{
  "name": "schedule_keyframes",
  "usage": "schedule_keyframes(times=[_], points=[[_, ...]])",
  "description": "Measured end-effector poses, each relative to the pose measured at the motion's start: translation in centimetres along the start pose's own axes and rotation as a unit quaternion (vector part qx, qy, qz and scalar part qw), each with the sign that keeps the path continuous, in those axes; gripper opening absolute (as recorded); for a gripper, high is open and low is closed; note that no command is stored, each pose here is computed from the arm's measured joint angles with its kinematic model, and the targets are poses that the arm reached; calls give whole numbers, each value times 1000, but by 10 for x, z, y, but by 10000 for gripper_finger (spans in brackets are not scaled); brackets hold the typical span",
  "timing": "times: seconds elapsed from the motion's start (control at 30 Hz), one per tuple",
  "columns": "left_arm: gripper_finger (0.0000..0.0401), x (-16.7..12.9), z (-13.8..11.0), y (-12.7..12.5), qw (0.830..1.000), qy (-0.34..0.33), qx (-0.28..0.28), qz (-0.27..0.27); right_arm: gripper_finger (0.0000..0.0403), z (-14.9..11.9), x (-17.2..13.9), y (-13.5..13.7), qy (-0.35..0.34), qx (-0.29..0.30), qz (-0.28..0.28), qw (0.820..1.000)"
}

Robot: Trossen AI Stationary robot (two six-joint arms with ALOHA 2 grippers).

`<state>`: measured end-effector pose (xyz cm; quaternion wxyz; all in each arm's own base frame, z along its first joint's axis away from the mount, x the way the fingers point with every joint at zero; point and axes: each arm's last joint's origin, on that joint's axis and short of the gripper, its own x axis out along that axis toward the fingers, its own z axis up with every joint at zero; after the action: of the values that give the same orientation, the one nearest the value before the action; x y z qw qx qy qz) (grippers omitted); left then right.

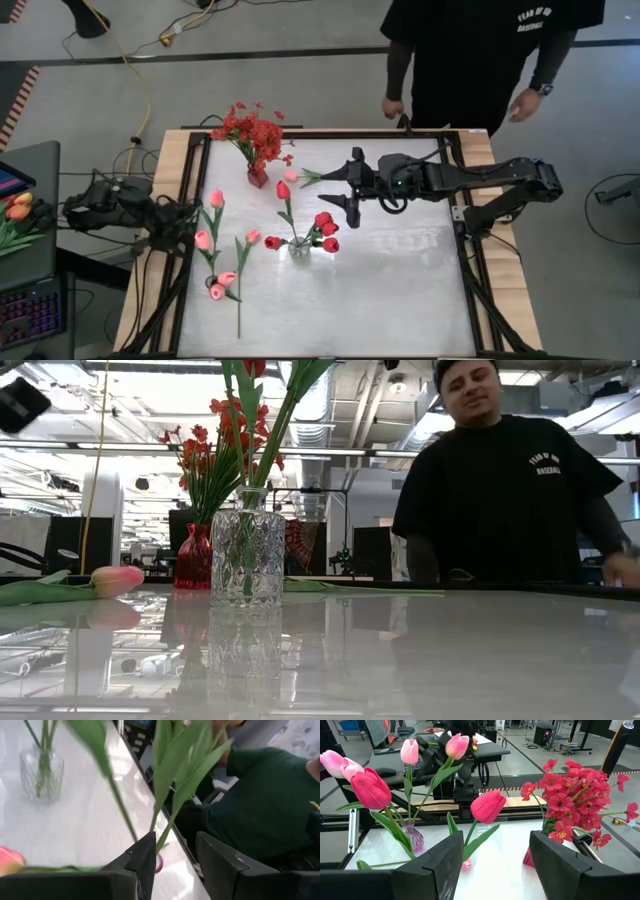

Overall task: Sort flowers into vase by color
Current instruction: Put the pink flower into the purple vase

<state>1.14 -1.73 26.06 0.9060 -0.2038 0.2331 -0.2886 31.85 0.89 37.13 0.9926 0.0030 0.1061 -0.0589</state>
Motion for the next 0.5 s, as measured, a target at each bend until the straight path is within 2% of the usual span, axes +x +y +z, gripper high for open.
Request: schedule_keyframes(times=[0.23,0.5], points=[[112,-23,23,-22,998,-34,27,47,255,-6,0,-3,34,23,-5,999],[110,-13,45,-16,988,46,14,148,255,-24,5,-20,112,45,-38,992]])
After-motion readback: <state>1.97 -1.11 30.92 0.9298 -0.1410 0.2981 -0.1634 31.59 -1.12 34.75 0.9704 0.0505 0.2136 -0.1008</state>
